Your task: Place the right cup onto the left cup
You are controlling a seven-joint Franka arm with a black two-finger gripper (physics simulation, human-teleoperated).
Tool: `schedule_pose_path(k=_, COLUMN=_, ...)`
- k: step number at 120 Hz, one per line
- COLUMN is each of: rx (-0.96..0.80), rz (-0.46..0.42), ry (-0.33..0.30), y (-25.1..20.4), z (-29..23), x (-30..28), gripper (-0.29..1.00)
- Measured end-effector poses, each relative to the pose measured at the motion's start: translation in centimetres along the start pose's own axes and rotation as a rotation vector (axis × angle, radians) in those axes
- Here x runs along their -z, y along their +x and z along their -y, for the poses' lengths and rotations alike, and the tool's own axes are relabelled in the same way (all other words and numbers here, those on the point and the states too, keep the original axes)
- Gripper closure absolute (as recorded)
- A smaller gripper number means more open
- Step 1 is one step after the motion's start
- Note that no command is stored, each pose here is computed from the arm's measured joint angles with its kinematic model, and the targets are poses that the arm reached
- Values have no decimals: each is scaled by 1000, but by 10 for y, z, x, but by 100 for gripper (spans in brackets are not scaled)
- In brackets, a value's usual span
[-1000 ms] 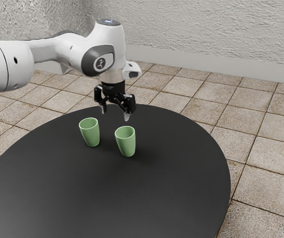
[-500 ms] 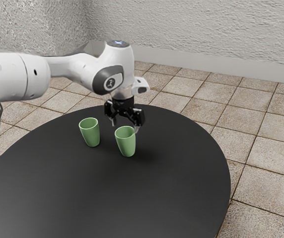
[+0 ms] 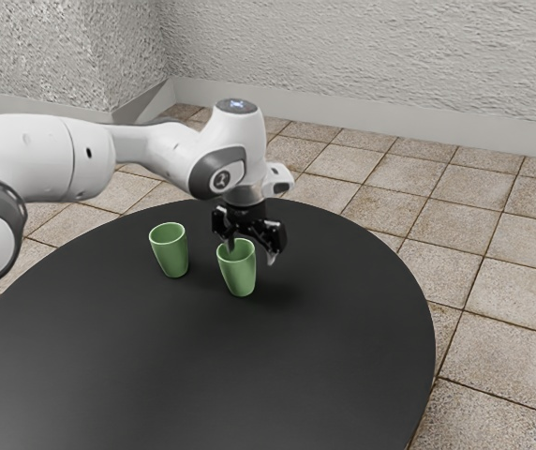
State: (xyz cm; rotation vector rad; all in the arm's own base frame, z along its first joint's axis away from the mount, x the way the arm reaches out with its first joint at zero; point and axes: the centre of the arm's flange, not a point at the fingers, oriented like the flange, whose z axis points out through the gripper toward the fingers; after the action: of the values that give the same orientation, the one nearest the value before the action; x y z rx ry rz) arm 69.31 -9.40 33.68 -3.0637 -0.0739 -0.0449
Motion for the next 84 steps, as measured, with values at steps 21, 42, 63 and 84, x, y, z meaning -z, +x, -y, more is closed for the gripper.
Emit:
schedule_pose_path(k=21, rx=-1, rz=-1, ry=-1, y=3, z=-1, x=-17, gripper=0)
schedule_pose_path(k=42, rx=-1, rz=1, ry=-3, y=4, z=-2, x=-33, gripper=0)
schedule_pose_path(k=63, rx=2, rz=2, ry=-4, y=5, z=-1, x=-39, gripper=20)
schedule_pose_path(k=84, rx=4, rz=-4, ry=-3, y=6, z=1, x=-37, gripper=45)
